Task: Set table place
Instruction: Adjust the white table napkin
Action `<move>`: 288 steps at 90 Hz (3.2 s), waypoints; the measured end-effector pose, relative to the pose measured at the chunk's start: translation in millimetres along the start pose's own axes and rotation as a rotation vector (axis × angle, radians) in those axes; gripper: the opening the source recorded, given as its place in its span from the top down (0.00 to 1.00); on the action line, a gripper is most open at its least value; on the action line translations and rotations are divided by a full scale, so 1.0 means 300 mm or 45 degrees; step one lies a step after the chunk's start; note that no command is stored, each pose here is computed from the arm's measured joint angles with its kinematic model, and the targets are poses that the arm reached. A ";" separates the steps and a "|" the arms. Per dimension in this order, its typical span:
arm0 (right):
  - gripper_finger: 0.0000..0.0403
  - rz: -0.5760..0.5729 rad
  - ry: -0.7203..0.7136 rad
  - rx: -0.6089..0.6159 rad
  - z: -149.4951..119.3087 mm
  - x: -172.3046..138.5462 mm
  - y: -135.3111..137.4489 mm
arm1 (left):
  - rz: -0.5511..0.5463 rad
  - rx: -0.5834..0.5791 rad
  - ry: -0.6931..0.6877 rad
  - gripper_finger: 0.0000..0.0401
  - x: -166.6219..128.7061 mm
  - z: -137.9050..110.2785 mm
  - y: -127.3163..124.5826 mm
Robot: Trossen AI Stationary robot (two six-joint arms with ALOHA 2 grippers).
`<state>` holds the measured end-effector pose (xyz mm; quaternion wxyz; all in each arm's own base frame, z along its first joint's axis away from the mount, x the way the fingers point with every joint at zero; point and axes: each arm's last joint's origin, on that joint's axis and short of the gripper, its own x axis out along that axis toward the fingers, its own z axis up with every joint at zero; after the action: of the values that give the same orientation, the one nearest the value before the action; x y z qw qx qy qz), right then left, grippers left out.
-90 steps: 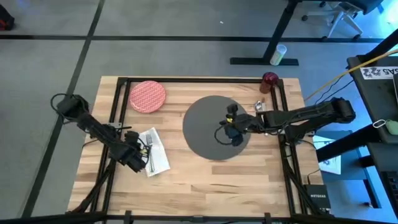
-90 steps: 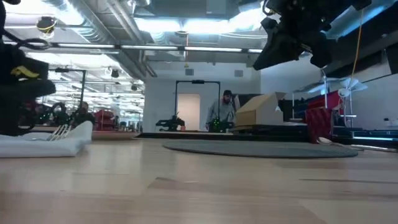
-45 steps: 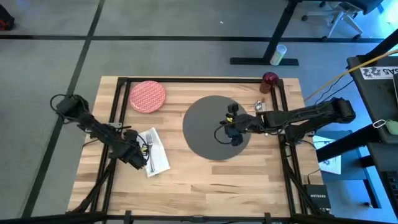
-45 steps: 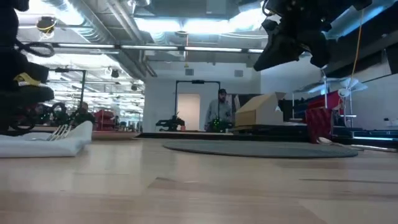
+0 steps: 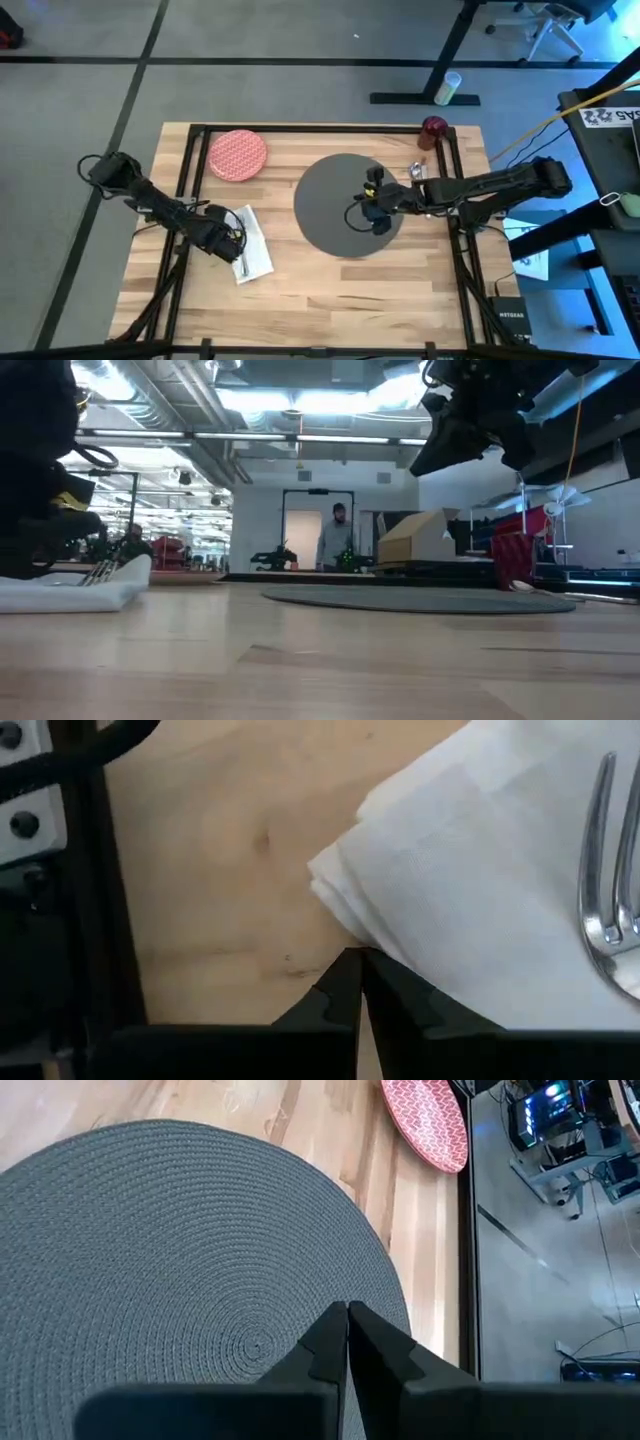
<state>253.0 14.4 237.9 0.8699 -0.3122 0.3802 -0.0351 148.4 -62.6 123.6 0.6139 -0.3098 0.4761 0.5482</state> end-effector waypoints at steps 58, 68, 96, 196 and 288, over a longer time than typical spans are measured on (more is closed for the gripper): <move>1.00 0.001 0.000 0.001 0.000 0.001 0.000 | -0.042 0.087 -0.124 1.00 0.035 0.123 -0.050; 1.00 0.002 0.001 0.000 0.000 0.001 0.000 | -0.056 0.092 -0.148 1.00 0.040 0.140 -0.058; 1.00 -0.009 0.004 0.001 0.000 0.001 0.000 | -0.212 0.136 -0.204 1.00 -0.066 0.195 -0.099; 1.00 -0.010 0.005 0.028 0.000 0.001 -0.001 | -0.515 0.342 -0.214 1.00 -0.094 0.257 -0.259; 1.00 -0.008 0.011 0.028 -0.002 0.001 0.000 | -0.569 0.330 -0.243 1.00 -0.097 0.262 -0.265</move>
<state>252.9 14.1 237.5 0.8716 -0.3035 0.3826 -0.0433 246.3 -19.1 167.1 0.7961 -0.2731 0.4021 0.3605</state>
